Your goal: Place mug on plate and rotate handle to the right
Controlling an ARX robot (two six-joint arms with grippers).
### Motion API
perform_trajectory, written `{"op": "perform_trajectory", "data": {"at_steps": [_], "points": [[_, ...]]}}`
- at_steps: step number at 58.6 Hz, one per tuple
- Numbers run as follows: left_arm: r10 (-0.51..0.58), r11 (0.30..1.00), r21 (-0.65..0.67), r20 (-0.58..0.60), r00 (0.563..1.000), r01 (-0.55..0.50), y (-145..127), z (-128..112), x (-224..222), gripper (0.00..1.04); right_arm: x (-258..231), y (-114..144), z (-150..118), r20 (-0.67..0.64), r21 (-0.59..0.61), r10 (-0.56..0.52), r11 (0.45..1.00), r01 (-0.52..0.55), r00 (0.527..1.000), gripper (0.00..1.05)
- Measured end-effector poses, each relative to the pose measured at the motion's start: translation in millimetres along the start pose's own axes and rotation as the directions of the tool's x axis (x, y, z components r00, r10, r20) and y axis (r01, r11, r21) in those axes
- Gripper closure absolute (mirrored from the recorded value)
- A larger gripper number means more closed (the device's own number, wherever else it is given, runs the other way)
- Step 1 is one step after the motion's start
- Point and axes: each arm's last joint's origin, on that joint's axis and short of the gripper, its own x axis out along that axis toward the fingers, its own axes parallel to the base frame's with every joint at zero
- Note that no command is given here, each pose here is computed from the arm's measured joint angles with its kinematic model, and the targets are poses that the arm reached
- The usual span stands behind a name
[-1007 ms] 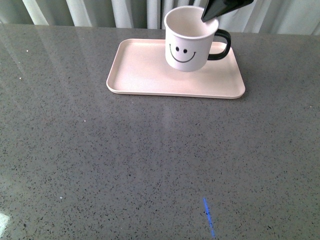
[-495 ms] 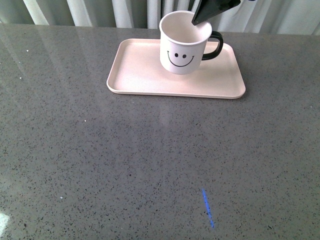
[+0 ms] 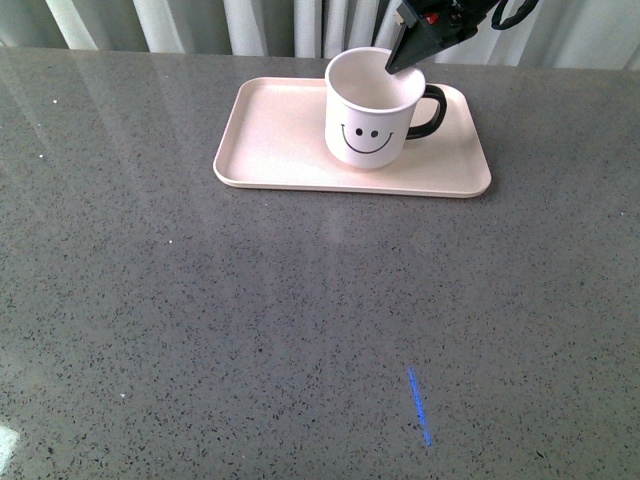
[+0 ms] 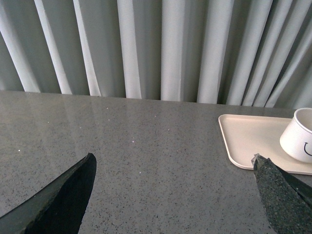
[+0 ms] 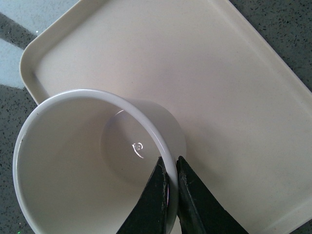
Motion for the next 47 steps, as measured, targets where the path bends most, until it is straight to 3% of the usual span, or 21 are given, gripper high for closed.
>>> {"op": "perform_trajectory", "data": {"at_steps": [47], "points": [[0.0,1.0,0.0,0.0,1.0,0.0,0.0,0.0,0.0,0.09,9.4,-1.1,-11.2,-0.034,-0.008,0.009,1.0,-0.009,0.999,1.03]]}}
